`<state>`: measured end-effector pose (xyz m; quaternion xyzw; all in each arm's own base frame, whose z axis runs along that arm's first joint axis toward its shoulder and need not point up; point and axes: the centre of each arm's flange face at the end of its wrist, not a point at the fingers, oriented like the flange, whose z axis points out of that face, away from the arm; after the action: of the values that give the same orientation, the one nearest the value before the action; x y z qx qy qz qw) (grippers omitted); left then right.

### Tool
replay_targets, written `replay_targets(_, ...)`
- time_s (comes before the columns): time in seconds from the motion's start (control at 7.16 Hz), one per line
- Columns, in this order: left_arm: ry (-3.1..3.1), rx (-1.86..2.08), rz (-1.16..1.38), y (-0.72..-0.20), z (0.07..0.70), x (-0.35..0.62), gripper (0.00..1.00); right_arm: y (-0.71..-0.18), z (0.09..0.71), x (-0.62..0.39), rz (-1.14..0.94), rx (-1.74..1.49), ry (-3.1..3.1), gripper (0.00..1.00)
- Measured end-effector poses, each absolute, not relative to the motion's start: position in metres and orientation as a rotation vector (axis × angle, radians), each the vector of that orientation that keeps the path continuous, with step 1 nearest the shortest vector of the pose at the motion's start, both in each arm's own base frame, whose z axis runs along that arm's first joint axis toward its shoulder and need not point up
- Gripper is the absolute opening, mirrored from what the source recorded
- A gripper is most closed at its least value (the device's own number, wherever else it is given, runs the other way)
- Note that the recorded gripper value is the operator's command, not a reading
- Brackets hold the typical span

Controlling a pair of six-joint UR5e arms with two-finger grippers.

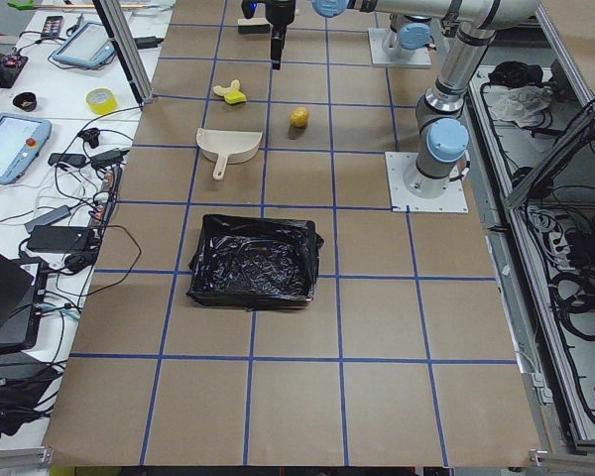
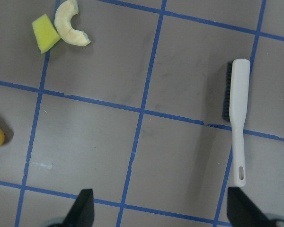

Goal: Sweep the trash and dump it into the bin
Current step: 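Lower the left gripper onto the white dustpan handle and grasp it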

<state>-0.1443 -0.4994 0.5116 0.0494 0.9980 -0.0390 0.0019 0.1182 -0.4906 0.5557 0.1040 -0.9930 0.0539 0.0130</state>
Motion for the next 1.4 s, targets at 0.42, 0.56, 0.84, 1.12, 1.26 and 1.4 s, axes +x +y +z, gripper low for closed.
replay_targets(0.42,3.076,0.572,-0.115,-0.529,0.471,-0.110,1.00,-0.490,0.554,0.117,0.148,0.319,-3.093,1.00)
replay_targets(0.56,3.048,0.743,-0.107,-0.539,0.456,-0.095,1.00,-0.490,0.554,0.116,0.141,0.315,-3.094,1.00)
replay_targets(0.84,2.952,1.104,-0.087,-0.562,0.423,-0.079,1.00,-0.492,0.552,0.114,0.139,0.310,-3.096,1.00)
replay_targets(1.12,2.737,1.527,-0.114,-0.592,0.389,-0.048,1.00,-0.493,0.551,0.114,0.132,0.309,-3.095,1.00)
replay_targets(1.26,2.657,1.659,-0.126,-0.604,0.374,-0.029,1.00,-0.493,0.551,0.114,0.134,0.312,-3.094,1.00)
replay_targets(1.4,2.571,1.772,-0.163,-0.615,0.361,-0.016,1.00,-0.494,0.550,0.114,0.135,0.313,-3.093,1.00)
